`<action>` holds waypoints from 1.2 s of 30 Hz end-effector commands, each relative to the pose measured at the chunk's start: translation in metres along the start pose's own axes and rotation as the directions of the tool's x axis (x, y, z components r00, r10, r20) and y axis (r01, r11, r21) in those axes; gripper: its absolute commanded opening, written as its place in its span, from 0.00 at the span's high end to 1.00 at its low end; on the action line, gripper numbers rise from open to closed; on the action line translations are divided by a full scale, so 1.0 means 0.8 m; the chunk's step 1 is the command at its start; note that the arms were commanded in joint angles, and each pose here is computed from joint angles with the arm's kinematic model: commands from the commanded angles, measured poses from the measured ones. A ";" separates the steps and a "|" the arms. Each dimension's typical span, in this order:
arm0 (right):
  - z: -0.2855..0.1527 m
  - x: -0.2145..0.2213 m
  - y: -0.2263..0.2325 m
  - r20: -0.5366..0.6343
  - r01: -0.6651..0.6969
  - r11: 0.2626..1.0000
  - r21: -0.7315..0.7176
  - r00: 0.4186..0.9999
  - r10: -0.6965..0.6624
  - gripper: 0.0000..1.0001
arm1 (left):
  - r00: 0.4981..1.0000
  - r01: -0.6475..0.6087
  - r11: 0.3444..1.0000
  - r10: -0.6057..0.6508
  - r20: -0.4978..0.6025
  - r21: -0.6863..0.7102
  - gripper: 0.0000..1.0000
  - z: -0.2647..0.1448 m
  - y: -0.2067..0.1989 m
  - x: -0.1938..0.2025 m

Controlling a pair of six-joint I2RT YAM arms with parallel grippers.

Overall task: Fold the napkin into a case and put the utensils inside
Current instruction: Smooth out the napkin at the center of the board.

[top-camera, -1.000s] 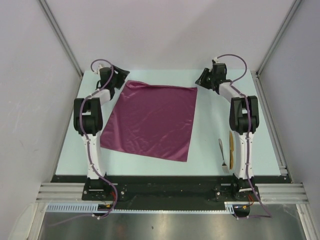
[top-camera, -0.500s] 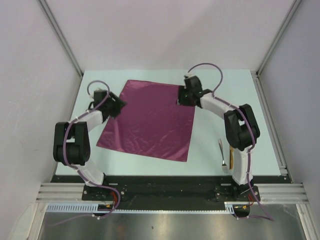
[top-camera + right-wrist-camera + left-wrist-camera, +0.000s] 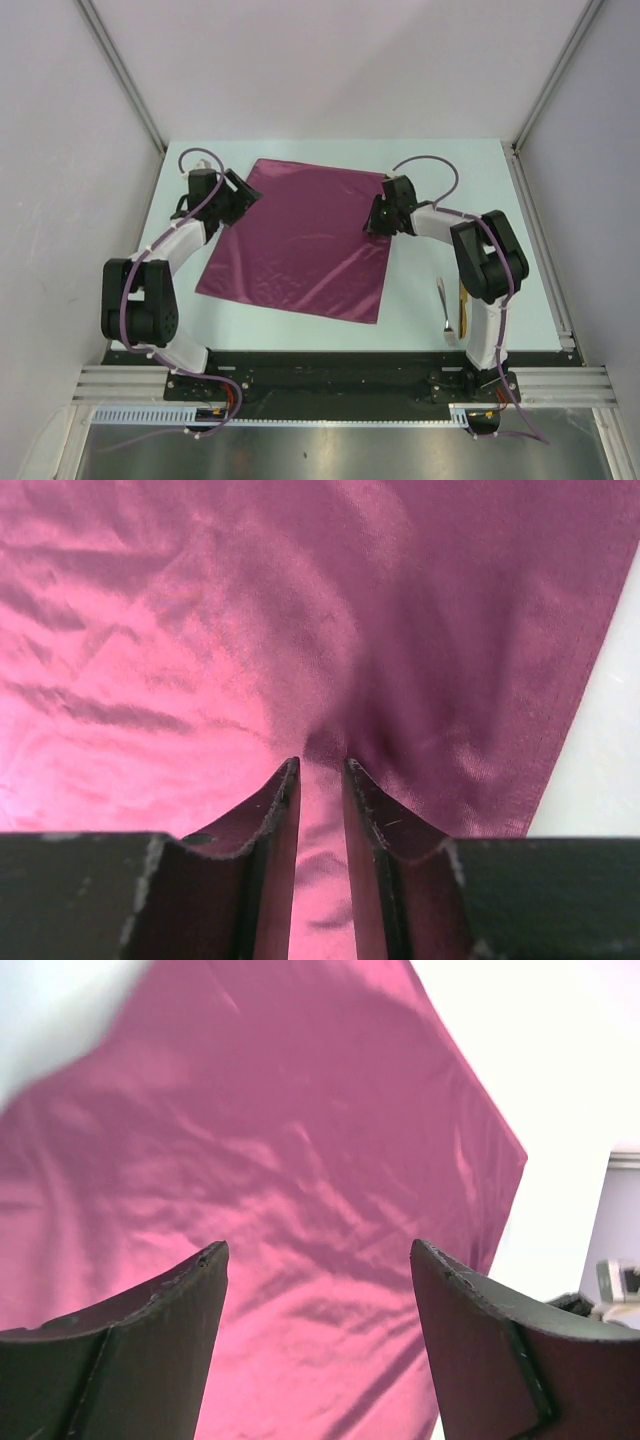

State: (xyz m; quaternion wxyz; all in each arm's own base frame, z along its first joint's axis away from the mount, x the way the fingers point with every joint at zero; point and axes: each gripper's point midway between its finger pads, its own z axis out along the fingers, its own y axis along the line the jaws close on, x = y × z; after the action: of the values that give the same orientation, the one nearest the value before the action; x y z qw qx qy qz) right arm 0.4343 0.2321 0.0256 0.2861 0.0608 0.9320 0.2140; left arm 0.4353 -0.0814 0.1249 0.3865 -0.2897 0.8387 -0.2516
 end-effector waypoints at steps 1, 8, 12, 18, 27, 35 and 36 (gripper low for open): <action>-0.024 0.037 -0.091 -0.056 -0.098 0.973 0.209 0.992 0.112 0.71 | 0.997 -0.063 0.998 0.062 0.039 0.017 0.21 -0.014 -0.018 -0.034; -0.113 0.057 -0.160 0.012 -0.134 0.949 0.285 0.991 0.136 0.71 | 0.992 -0.124 0.992 0.124 -0.015 -0.033 0.19 0.015 -0.010 -0.040; -0.107 0.014 -0.120 0.001 -0.054 0.981 0.189 0.999 0.054 0.66 | 0.987 -0.130 0.991 0.130 -0.099 0.000 0.23 0.041 -0.012 -0.009; -0.102 -0.022 -0.083 0.021 0.029 0.988 0.150 0.999 -0.033 0.55 | 0.965 -0.126 0.981 0.155 -0.212 0.147 0.36 0.052 -0.049 0.060; -0.051 -0.048 -0.016 0.019 0.158 0.981 0.112 0.987 -0.161 0.40 | 0.925 0.177 0.983 -0.147 -0.351 0.056 0.52 0.061 0.005 0.138; 0.033 -0.068 0.030 0.030 0.282 0.952 0.118 0.957 -0.287 0.40 | 0.906 0.310 0.934 -0.346 -0.242 -0.177 0.50 0.033 0.091 0.137; 0.047 -0.074 0.039 0.035 0.290 0.951 0.109 0.955 -0.295 0.40 | 0.905 0.323 0.924 -0.365 -0.220 -0.203 0.51 0.023 0.105 0.139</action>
State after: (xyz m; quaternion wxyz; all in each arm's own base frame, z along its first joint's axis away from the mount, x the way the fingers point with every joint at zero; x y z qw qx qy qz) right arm 0.4768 0.2375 0.0382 0.3098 -0.0278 0.9417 0.1282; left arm 0.3910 -0.1441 0.0261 0.2066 -0.3466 0.8476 -0.3446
